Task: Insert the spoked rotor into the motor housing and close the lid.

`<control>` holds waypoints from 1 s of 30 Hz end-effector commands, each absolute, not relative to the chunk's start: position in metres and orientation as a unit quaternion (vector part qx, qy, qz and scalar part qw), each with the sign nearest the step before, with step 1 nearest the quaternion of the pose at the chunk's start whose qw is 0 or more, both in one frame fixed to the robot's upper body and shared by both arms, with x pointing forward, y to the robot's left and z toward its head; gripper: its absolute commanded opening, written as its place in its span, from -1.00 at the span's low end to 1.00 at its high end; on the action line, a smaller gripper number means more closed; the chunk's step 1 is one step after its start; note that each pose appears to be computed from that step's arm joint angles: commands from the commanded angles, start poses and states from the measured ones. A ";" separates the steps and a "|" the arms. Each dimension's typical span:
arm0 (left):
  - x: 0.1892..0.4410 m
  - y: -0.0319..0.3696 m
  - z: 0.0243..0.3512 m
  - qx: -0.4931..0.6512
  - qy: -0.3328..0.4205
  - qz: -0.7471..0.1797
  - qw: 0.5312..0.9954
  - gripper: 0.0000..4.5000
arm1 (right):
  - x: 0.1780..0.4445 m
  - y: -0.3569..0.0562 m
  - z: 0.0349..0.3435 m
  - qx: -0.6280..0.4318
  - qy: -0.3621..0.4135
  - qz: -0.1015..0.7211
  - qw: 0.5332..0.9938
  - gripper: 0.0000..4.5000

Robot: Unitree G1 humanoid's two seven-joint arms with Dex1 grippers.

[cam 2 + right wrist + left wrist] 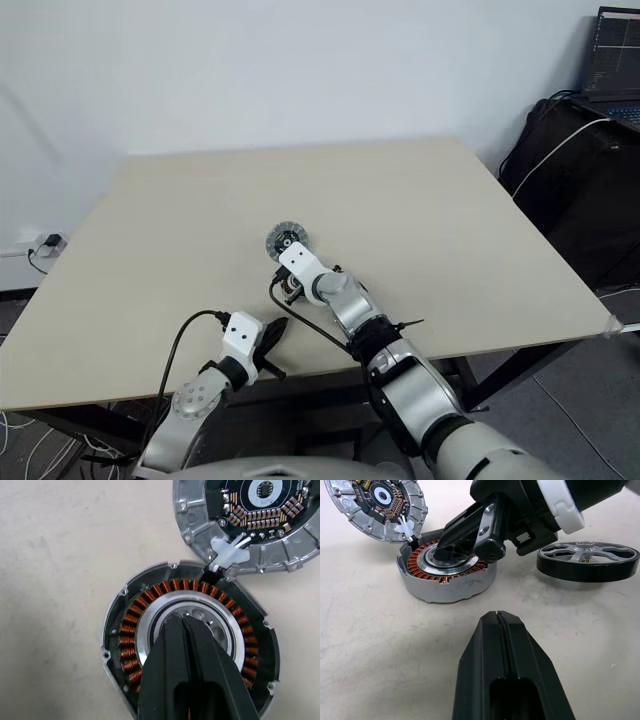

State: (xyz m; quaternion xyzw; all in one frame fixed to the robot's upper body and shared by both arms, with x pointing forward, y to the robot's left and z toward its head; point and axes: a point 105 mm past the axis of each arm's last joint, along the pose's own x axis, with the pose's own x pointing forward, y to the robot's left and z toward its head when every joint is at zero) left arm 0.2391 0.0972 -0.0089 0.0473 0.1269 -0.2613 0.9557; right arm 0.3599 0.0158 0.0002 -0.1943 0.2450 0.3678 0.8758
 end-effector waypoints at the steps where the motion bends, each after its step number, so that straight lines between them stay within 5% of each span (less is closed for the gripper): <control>1: 0.243 0.096 0.002 0.050 0.103 -0.260 0.959 -1.00 | 0.368 0.025 0.020 -0.173 0.199 0.378 0.888 -0.97; 23: 0.244 0.094 0.003 0.052 0.102 -0.272 0.955 -1.00 | 0.380 -0.001 0.034 -0.174 0.164 0.330 0.913 -0.97; 30: 0.240 0.096 0.002 0.048 0.106 -0.267 0.957 -1.00 | 0.368 -0.050 0.057 -0.113 0.143 0.300 0.936 -0.97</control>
